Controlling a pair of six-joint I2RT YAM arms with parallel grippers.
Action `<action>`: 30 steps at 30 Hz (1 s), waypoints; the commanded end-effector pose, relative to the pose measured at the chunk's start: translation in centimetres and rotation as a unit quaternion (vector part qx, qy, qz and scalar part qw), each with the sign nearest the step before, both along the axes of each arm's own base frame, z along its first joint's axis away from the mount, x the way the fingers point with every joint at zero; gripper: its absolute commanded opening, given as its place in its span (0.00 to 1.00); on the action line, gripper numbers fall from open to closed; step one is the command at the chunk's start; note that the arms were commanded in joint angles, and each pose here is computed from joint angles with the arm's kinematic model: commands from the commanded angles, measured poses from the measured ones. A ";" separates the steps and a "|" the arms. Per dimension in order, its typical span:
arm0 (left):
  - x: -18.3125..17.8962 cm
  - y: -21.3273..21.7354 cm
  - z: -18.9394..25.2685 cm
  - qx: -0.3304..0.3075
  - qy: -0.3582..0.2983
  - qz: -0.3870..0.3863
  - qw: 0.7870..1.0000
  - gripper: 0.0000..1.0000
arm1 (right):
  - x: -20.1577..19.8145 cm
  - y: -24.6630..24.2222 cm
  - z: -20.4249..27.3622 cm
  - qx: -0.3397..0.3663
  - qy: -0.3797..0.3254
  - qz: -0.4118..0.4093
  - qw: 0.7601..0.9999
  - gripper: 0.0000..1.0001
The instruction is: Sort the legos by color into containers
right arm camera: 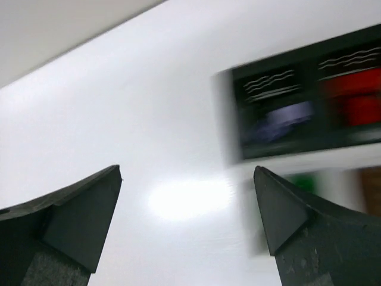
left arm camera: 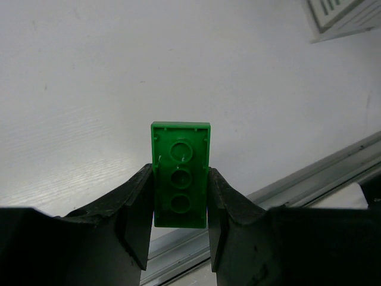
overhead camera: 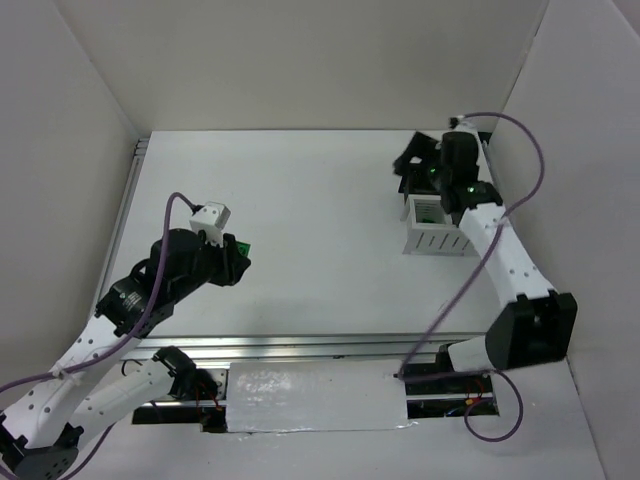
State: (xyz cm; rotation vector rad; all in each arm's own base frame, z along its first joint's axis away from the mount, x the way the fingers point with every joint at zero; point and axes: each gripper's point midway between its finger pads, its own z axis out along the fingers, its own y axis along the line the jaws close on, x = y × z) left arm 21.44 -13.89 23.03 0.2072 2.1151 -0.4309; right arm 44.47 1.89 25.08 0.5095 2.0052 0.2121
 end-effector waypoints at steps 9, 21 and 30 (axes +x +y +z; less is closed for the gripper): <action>-2.6 -3.3 5.2 -0.073 -0.113 -0.164 0.977 0.00 | -24.3 33.0 8.0 0.285 -0.036 0.479 0.829 1.00; -5.2 -4.2 7.0 -0.101 -0.152 -0.234 0.955 0.01 | -27.1 38.5 9.4 0.283 -0.036 0.474 0.833 0.80; -5.2 -4.3 6.7 -0.099 -0.147 -0.236 0.955 0.03 | -27.7 41.6 8.6 0.264 -0.019 0.493 0.829 0.17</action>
